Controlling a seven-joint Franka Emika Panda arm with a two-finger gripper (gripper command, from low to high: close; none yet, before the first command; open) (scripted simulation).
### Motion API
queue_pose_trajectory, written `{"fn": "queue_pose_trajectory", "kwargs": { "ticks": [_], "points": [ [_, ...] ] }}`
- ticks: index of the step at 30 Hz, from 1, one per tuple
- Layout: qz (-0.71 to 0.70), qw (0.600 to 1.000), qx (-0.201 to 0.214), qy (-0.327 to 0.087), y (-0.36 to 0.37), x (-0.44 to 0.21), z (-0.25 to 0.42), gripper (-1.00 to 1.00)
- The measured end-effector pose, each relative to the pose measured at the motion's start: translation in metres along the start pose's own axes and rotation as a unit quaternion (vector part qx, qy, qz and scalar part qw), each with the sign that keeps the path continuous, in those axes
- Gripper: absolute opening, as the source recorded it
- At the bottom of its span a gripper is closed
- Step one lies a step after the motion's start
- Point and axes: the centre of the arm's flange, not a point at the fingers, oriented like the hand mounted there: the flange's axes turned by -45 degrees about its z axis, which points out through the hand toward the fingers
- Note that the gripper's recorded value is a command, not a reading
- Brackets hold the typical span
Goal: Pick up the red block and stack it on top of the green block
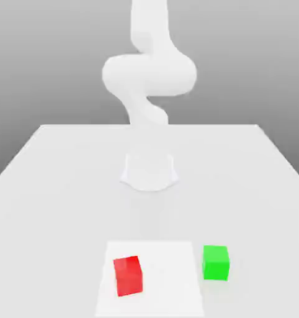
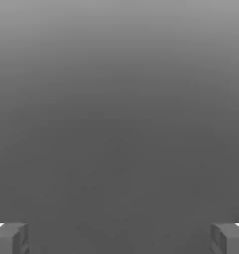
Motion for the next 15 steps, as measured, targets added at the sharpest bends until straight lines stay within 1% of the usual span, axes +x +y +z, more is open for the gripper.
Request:
{"fn": "queue_pose_trajectory", "kwargs": {
  "ticks": [7, 15],
  "points": [
    [-0.033, 0.993, 0.017, -0.114, 0.014, -0.042, 0.153, 0.00],
    [-0.070, 0.968, 0.031, -0.238, 0.026, -0.141, 0.290, 0.00]
  ]
}}
